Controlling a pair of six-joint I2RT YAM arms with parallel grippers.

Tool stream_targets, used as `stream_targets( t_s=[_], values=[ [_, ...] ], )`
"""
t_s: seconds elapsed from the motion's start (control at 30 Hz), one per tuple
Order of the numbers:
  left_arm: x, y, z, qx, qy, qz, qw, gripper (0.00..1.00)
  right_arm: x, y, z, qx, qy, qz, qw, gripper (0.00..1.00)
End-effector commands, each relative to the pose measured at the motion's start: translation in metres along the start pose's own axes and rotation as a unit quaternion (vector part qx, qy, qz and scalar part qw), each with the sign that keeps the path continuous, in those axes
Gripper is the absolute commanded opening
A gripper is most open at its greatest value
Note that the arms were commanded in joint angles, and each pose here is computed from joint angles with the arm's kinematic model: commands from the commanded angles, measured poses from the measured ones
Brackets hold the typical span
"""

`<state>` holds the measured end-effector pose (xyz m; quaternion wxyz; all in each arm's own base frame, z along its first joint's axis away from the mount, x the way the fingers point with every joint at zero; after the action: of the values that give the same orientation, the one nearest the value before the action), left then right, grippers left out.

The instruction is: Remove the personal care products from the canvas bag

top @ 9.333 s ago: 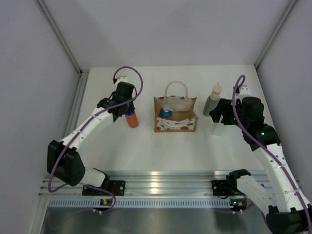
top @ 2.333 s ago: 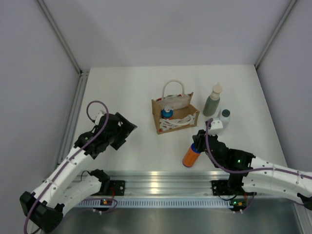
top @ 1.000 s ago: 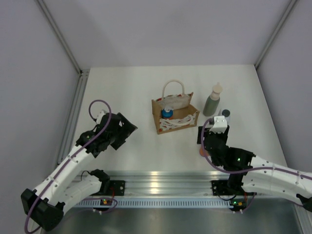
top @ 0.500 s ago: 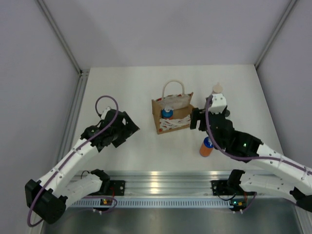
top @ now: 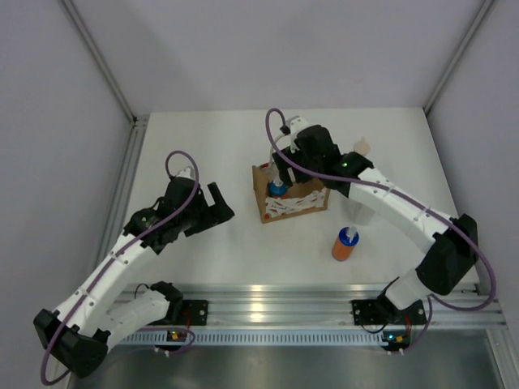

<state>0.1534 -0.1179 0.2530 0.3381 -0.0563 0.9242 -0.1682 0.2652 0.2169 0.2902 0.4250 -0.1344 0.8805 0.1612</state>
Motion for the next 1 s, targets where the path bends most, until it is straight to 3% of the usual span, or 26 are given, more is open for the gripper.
stream_targets(
  t_s=[0.0,0.37,0.6,0.8,0.97],
  values=[
    [-0.005,-0.004,-0.022,0.049,-0.003,0.057,0.997,0.98,-0.01,0.007,0.004,-0.064,0.033,-0.051,0.996,0.8],
    [-0.004,0.016,-0.057,-0.01,-0.013,0.115,0.993,0.98,0.004,0.013,0.046,-0.092,0.086,-0.11,0.986,0.8],
    [-0.015,0.017,-0.076,-0.013,-0.054,0.154,0.987,0.98,0.018,0.011,0.075,-0.071,0.116,-0.13,0.982,0.76],
    [-0.017,0.027,-0.08,-0.044,-0.098,0.163,0.981,0.98,0.021,0.021,0.09,-0.081,0.119,-0.15,0.978,0.73],
    [-0.008,0.031,-0.08,-0.017,-0.133,0.147,0.98,0.98,0.03,0.022,0.101,-0.07,0.135,-0.154,0.976,0.69]
  ],
)
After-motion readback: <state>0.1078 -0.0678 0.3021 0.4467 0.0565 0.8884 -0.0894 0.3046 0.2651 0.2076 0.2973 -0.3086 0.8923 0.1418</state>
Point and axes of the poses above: each gripper's point midway between its finger pads, its own z axis out along the fingers, its own y axis along the line the jaws close on, x = y × z, the point moved 10 cm from there along -z, back along the fingers, and after that the axes turned 13 degrees about z, right-handed, at the moved point
